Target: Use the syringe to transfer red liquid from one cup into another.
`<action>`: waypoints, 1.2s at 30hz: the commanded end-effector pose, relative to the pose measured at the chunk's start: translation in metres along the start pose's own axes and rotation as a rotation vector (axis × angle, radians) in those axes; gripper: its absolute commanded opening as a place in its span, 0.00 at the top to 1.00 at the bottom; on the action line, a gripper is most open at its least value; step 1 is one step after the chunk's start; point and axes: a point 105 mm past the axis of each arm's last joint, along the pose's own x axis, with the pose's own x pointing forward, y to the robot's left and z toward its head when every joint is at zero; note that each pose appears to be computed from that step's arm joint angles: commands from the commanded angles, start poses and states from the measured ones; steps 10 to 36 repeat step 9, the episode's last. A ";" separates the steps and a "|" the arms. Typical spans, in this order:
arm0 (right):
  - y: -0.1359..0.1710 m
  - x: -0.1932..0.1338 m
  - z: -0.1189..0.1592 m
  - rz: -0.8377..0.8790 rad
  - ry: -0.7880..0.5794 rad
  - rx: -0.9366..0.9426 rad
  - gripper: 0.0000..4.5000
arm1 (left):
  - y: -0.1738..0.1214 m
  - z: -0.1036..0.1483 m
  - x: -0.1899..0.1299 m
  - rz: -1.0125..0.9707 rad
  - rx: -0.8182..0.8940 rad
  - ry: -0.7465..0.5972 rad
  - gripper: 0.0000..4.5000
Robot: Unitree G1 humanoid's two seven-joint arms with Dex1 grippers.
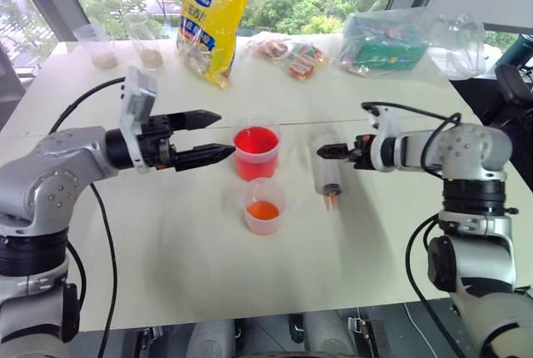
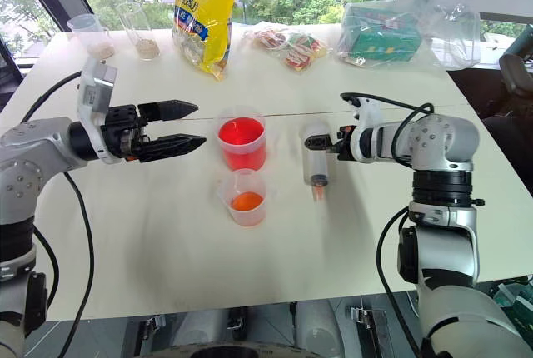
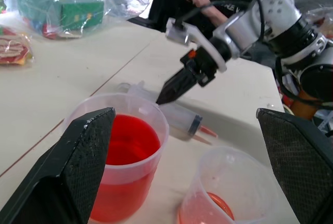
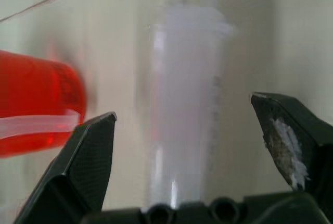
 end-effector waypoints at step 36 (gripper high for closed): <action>0.069 -0.102 0.012 0.367 -0.165 -0.449 0.01 | -0.012 0.000 -0.012 -0.002 0.060 0.071 0.00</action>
